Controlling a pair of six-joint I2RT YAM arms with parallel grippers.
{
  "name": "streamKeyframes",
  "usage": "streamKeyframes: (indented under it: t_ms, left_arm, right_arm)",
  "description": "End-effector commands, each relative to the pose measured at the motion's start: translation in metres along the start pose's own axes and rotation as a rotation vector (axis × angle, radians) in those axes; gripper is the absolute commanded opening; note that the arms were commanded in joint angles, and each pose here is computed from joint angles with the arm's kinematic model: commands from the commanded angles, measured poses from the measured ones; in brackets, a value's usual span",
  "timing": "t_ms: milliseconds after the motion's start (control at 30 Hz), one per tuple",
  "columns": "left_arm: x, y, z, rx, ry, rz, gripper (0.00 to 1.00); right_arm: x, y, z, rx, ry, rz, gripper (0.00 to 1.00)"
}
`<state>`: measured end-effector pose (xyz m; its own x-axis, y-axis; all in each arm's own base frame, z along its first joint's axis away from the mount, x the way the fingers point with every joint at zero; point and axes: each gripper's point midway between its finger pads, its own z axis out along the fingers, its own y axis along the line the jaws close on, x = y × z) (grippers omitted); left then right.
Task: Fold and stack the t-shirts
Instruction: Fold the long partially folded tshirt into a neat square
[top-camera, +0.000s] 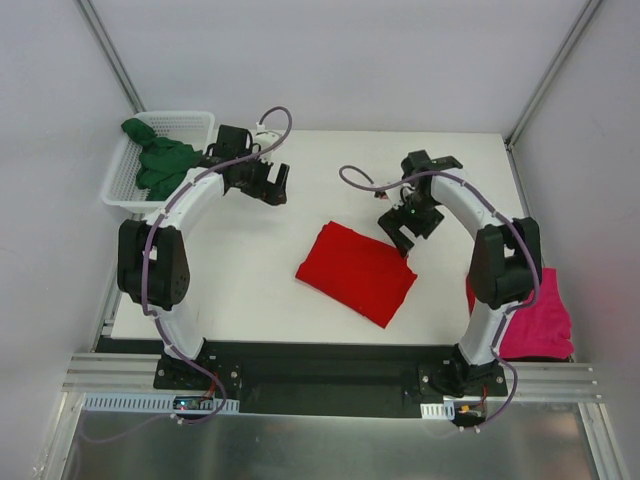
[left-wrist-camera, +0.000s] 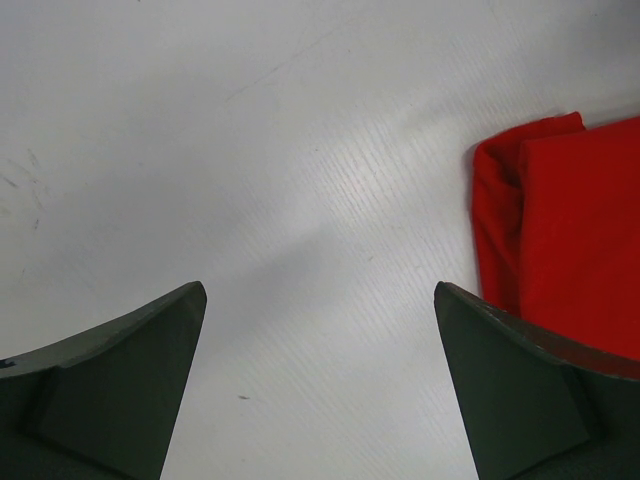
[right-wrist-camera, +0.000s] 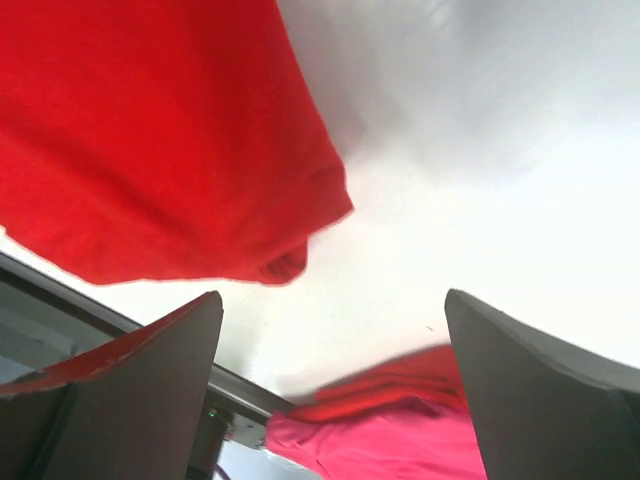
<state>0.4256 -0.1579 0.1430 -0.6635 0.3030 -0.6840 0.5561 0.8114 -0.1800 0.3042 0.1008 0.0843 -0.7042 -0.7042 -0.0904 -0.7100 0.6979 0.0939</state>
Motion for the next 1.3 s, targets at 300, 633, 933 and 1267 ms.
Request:
streamKeyframes:
  t_ms: [300, 633, 933, 1267]
  left_arm:
    - [0.031, 0.058, -0.041, -0.281, 0.034, -0.048, 0.99]
    - [0.075, 0.119, -0.112, -0.451, 0.015, -0.176, 0.99]
    - [0.103, 0.123, -0.145, -0.462, -0.017, -0.220, 0.99]
    - [0.105, 0.121, -0.145, -0.441, -0.012, -0.202, 0.99]
  right_arm:
    - [-0.060, 0.028, -0.076, -0.116, -0.113, -0.449, 0.96]
    - [-0.055, 0.095, -0.024, -0.003, -0.078, -0.315, 0.96]
    - [-0.063, 0.093, 0.019, 0.110, -0.180, -0.229, 0.96]
    - [-0.079, 0.115, 0.017, 0.131, -0.224, -0.250, 0.96]
